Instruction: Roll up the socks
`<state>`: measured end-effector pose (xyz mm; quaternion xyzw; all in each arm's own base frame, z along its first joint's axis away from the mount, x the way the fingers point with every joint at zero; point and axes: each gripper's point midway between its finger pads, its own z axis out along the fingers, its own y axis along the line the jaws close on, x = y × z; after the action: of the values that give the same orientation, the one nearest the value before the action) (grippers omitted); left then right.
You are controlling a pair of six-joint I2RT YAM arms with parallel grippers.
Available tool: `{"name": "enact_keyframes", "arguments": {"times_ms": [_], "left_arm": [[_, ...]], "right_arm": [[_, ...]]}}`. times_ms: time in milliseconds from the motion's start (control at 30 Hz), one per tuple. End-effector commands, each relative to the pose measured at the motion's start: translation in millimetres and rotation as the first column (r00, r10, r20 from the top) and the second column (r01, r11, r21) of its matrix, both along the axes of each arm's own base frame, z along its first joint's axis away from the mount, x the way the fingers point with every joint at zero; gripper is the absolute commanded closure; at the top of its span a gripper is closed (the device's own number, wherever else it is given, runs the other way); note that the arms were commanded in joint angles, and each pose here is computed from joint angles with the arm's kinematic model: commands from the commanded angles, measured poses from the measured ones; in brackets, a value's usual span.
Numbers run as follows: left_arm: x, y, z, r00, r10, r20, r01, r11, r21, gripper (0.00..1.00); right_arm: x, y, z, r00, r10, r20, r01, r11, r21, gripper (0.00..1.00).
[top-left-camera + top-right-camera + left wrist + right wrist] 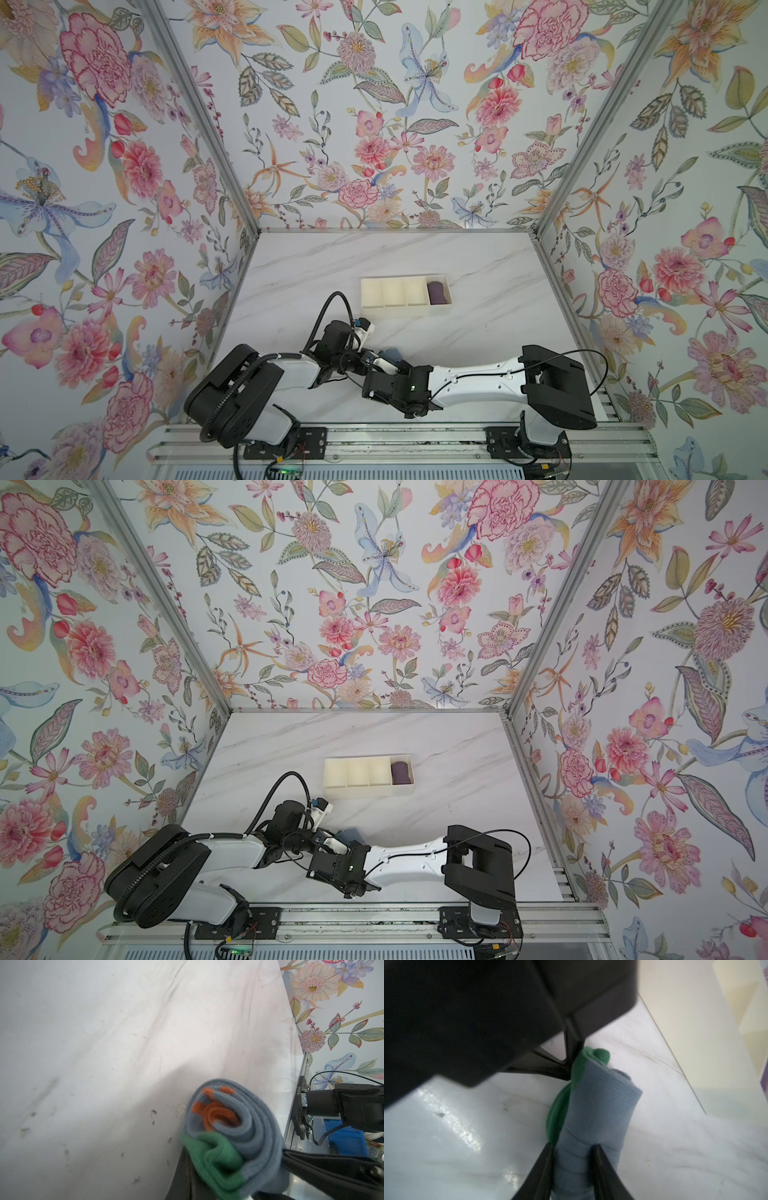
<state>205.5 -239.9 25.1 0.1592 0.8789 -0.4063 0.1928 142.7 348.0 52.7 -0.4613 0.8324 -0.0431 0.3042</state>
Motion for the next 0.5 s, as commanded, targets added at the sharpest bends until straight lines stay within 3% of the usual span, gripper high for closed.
{"name": "enact_keyframes", "arguments": {"times_ms": [0,467], "left_arm": [[-1.1,5.5,-2.4,1.000,-0.006,0.000,0.006,1.000,0.014,1.00],[6.8,22.5,14.0,0.999,0.014,0.042,-0.017,0.997,0.076,1.00]], "right_arm": [[-8.1,2.5,-3.4,0.995,0.025,-0.094,-0.020,0.998,0.056,0.67],[-6.4,-13.3,-27.0,0.960,-0.018,-0.278,0.052,0.992,0.115,0.66]]}}
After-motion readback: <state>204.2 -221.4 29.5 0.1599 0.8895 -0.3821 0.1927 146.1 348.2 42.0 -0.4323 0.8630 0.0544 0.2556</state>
